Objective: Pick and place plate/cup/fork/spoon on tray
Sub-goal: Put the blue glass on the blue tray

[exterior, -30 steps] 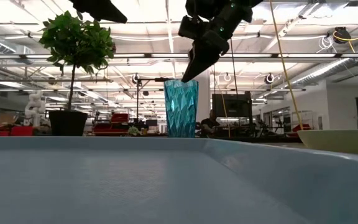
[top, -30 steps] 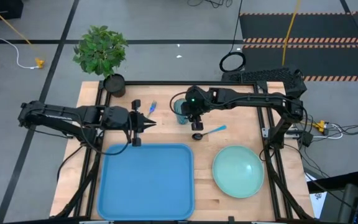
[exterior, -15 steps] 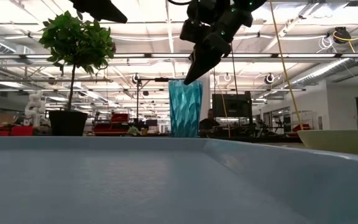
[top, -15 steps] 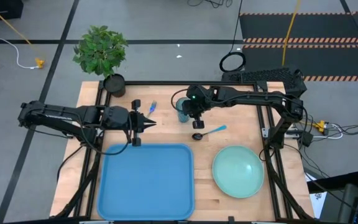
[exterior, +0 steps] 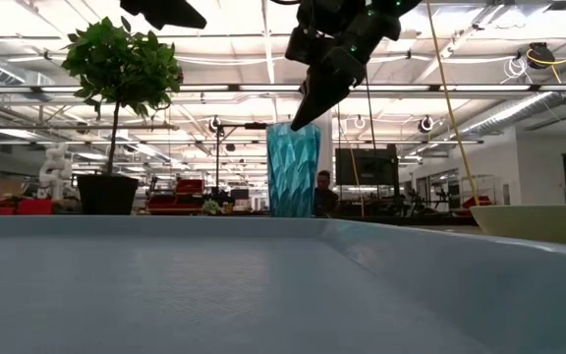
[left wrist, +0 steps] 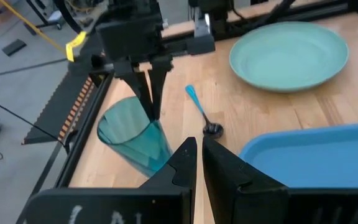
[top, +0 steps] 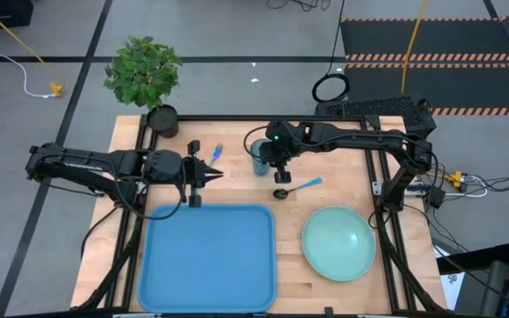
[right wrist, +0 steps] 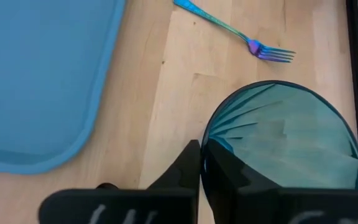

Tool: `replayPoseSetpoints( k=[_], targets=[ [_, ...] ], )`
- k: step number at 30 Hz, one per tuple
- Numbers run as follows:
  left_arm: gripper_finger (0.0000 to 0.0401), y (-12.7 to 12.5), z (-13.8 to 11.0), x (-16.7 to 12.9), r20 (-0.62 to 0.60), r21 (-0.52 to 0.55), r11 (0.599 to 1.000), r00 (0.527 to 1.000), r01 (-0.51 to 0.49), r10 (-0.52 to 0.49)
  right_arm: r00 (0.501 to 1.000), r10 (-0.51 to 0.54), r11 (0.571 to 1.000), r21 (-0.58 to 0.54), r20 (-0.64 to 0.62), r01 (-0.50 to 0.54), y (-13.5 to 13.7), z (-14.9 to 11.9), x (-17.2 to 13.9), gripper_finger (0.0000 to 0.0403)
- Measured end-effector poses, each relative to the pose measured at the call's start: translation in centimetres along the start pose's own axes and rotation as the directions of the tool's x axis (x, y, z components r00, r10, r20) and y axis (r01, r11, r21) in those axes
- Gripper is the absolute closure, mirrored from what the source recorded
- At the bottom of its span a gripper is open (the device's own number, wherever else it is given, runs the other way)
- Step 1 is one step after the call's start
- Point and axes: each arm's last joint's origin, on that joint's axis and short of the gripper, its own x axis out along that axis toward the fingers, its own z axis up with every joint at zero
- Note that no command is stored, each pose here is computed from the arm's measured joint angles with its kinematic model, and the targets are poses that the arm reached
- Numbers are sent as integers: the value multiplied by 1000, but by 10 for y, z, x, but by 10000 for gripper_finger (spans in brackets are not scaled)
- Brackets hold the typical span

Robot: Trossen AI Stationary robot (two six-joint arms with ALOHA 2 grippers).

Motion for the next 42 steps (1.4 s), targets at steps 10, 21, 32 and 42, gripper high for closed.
replayPoseSetpoints(
  k=[10,21,32,42],
  targets=[
    [343,-3,-1,11,-18,5,1000,1000,3,-3,999,15,999,-31,49,-14,28,14,-13,402],
    [273,-6,0,24,-9,25,1000,1000,-1,1,991,17,999,-34,132,-13,82,33,-50,402],
    [272,-5,1,23,-5,22,1000,1000,-2,2,987,44,999,-35,156,-39,129,41,-56,403],
    [272,-5,1,23,-5,21,1000,1000,-1,2,981,47,999,-20,189,-44,156,46,-54,403]
  ],
)
